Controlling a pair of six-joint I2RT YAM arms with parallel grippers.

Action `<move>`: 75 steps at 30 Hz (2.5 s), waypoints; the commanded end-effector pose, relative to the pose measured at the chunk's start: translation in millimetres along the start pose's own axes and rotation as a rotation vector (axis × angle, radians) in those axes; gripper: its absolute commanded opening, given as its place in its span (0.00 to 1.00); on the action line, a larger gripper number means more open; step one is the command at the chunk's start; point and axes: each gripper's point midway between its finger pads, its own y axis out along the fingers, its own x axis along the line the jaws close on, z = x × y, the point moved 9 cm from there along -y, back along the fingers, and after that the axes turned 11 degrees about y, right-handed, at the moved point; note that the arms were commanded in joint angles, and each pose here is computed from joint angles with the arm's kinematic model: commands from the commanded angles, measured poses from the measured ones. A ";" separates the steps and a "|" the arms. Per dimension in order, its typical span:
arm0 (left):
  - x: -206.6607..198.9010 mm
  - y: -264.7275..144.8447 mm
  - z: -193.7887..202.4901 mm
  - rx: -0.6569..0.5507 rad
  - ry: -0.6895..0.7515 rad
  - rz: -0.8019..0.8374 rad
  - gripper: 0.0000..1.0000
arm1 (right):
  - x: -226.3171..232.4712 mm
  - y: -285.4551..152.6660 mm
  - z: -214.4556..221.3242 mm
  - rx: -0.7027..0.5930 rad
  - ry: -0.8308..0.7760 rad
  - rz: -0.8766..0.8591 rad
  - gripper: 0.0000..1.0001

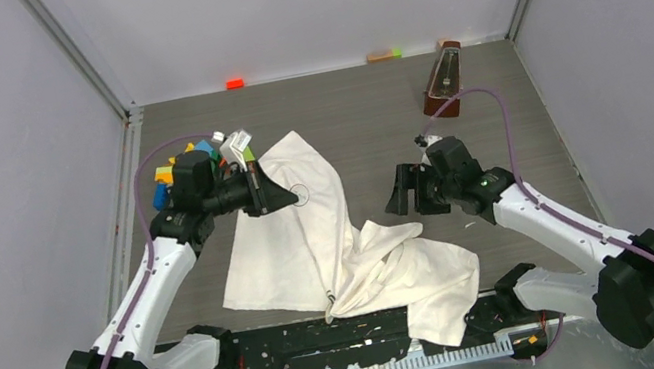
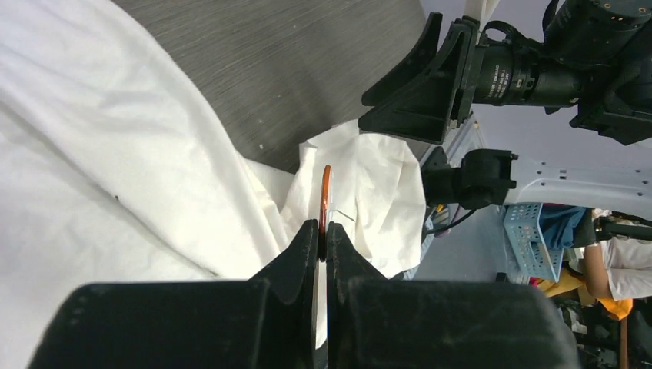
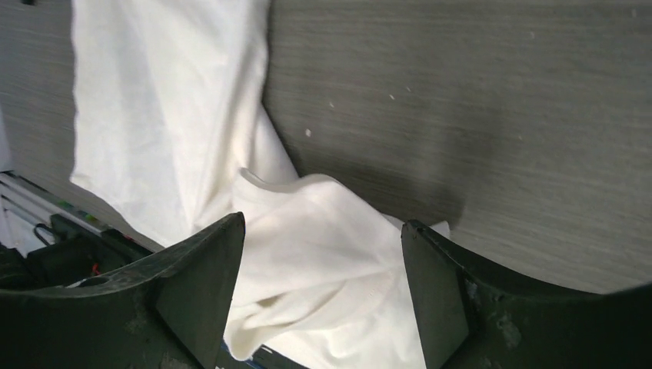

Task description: Pin the brooch onto the clothing

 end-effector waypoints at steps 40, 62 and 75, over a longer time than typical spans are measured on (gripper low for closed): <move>-13.6 0.8 18.6 0.010 0.050 0.032 0.00 | -31.7 25.7 -121.8 -0.281 0.012 0.283 0.63; -38.0 34.5 97.2 -0.053 -0.199 -0.142 0.00 | 21.0 -11.7 71.8 0.209 -0.110 -0.098 0.58; -39.9 32.6 99.5 -0.021 -0.196 -0.133 0.00 | 15.5 6.8 94.0 0.247 -0.049 -0.105 0.31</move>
